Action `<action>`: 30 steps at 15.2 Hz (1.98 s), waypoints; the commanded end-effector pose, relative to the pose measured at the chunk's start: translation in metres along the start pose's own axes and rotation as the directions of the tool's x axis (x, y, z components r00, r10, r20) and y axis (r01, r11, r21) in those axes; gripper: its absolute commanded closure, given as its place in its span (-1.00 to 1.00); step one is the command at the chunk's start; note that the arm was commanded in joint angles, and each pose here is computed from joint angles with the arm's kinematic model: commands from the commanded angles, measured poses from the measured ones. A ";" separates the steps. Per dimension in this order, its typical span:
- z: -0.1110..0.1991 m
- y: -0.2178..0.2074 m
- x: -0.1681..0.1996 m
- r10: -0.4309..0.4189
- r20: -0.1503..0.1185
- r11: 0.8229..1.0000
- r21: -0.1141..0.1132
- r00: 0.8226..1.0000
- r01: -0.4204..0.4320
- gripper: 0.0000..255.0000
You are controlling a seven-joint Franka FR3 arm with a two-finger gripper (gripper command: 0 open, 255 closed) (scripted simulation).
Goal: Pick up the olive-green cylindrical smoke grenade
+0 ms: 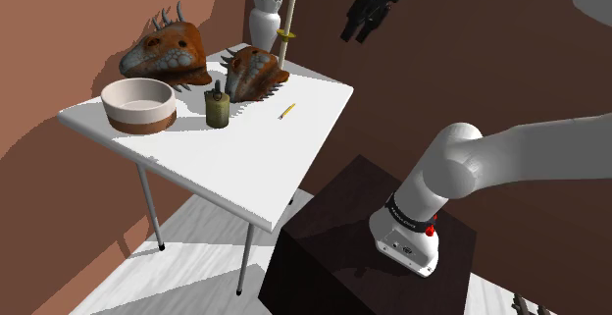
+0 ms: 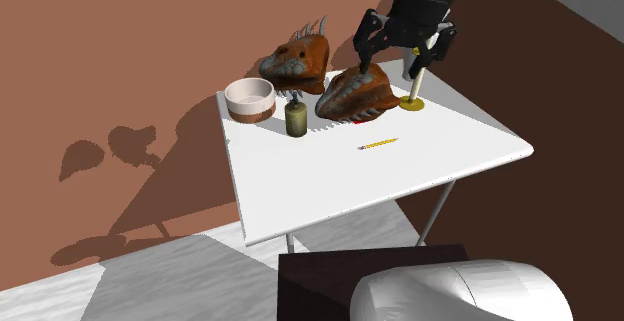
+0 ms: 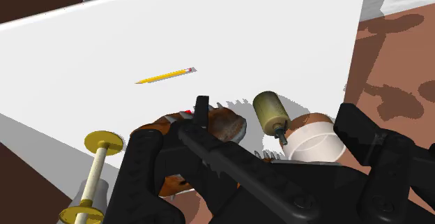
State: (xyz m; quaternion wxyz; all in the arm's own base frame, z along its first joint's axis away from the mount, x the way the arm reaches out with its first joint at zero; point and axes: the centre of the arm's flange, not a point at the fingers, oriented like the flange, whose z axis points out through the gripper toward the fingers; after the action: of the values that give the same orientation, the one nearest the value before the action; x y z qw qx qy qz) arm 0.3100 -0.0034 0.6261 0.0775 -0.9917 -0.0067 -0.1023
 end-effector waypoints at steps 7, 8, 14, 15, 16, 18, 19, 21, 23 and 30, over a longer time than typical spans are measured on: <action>0.056 -0.034 0.054 -0.001 0.038 1.000 -0.031 0.999 0.002 -1.00; 0.066 -0.040 0.062 -0.001 0.044 0.999 -0.037 0.999 0.003 -1.00; 0.125 -0.072 0.114 -0.001 0.082 0.998 -0.068 0.997 0.006 -1.00; 0.135 -0.077 0.122 0.000 0.088 0.997 -0.073 0.996 0.007 -1.00; 0.146 -0.083 0.130 0.000 0.094 0.997 -0.078 0.996 0.008 -1.00; 0.166 -0.093 0.146 0.000 0.107 0.996 -0.088 0.994 0.009 -1.00; 0.177 -0.098 0.154 0.001 0.113 0.996 -0.094 0.994 0.010 -1.00; 0.198 -0.107 0.170 0.001 0.126 0.995 -0.104 0.992 0.012 -1.00; 0.220 -0.117 0.186 0.002 0.138 0.993 -0.114 0.990 0.014 -1.00; 0.297 -0.149 0.238 0.006 0.182 0.989 -0.150 0.983 0.021 -1.00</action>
State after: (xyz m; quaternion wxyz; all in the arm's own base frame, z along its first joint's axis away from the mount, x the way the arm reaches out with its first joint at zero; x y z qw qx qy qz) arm 0.5910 0.1839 0.4172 0.0037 -0.9998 -0.0099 -0.0156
